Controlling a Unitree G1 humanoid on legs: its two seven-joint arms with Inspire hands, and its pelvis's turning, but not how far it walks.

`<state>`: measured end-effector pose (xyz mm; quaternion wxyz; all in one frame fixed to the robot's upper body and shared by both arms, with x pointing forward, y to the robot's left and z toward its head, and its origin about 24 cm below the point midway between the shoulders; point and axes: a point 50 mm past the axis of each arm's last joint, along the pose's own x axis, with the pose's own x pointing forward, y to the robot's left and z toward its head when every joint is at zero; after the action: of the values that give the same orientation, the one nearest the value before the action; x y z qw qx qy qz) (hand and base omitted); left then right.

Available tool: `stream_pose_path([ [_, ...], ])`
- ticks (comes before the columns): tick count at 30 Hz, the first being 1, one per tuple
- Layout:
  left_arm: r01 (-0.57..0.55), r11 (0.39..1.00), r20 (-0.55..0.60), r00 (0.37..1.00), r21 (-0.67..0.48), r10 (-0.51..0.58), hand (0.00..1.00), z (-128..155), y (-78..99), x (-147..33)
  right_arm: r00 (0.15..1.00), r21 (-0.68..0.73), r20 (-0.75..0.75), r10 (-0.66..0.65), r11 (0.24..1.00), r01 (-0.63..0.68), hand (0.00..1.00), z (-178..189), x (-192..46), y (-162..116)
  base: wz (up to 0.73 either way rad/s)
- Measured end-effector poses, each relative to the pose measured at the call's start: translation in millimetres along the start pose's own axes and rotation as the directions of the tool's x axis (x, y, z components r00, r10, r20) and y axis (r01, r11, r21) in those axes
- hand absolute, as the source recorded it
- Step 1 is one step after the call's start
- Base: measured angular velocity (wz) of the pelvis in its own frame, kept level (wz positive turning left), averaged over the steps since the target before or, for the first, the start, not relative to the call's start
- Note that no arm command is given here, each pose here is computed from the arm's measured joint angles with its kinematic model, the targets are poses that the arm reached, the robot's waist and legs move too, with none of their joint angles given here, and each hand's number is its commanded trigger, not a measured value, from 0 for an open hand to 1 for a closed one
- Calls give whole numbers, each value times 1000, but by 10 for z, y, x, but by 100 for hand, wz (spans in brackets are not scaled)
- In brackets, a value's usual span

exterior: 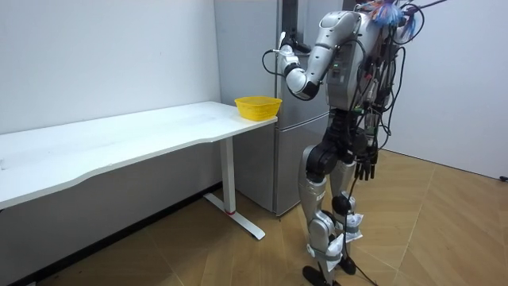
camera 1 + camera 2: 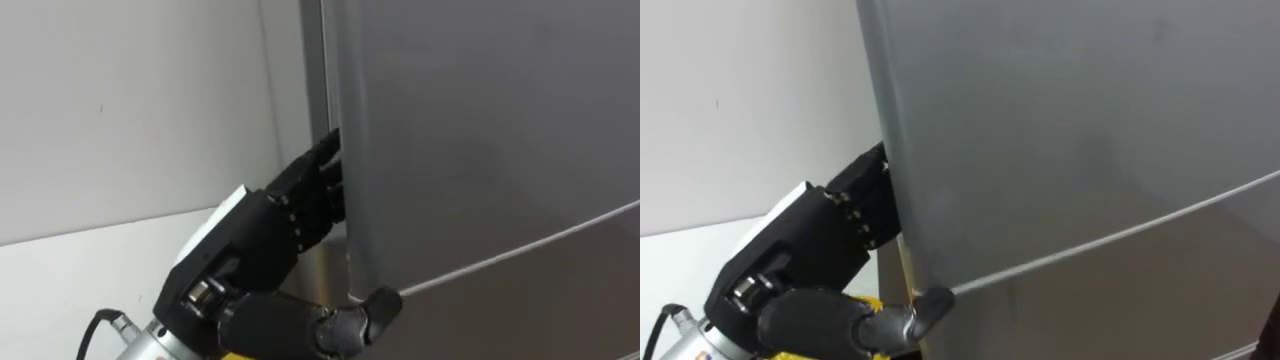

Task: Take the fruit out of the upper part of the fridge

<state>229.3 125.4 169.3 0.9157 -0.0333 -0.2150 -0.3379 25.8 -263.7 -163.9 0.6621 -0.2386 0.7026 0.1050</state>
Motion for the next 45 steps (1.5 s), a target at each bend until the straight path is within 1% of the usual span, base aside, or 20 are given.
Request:
stream_pose_path([
  [1,6,1000,-3,1000,-5,-6,100,-10,-19,5,1000,0,0,-1,1000,1,0,1,0,-2,4],
  [5,-31,999,-11,999,-5,31,99,-19,8,2,1000,-3,11,-15,1000,15,0,15,-2,-19,0],
  [6,-32,999,-11,999,-5,32,76,-20,8,2,1000,-3,11,-15,1000,15,0,12,-2,-20,0],
  [7,-33,999,-11,999,-6,33,46,-21,9,2,1000,-3,10,-17,1000,17,0,8,-3,-22,0],
  [8,-34,999,-12,999,-6,34,0,-24,10,2,1000,-3,10,-22,1000,22,0,6,-3,-25,0],
  [13,-32,999,-12,999,-9,32,0,-25,7,3,1000,-3,9,-27,1000,27,0,0,-3,-30,-2],
  [28,38,999,-13,999,-22,-38,0,-41,-58,15,1000,8,0,-21,1000,21,0,-35,0,-12,-3],
  [36,63,996,7,998,-64,-63,0,-38,-106,30,999,12,-3,-47,999,47,0,-43,0,-20,1],
  [40,110,988,32,994,-108,-107,0,-31,-161,48,999,12,-5,-43,999,43,0,-48,0,-20,0],
  [45,242,965,84,969,-103,-234,0,32,-318,208,999,15,-5,-36,999,36,0,-48,-1,-25,-7],
])
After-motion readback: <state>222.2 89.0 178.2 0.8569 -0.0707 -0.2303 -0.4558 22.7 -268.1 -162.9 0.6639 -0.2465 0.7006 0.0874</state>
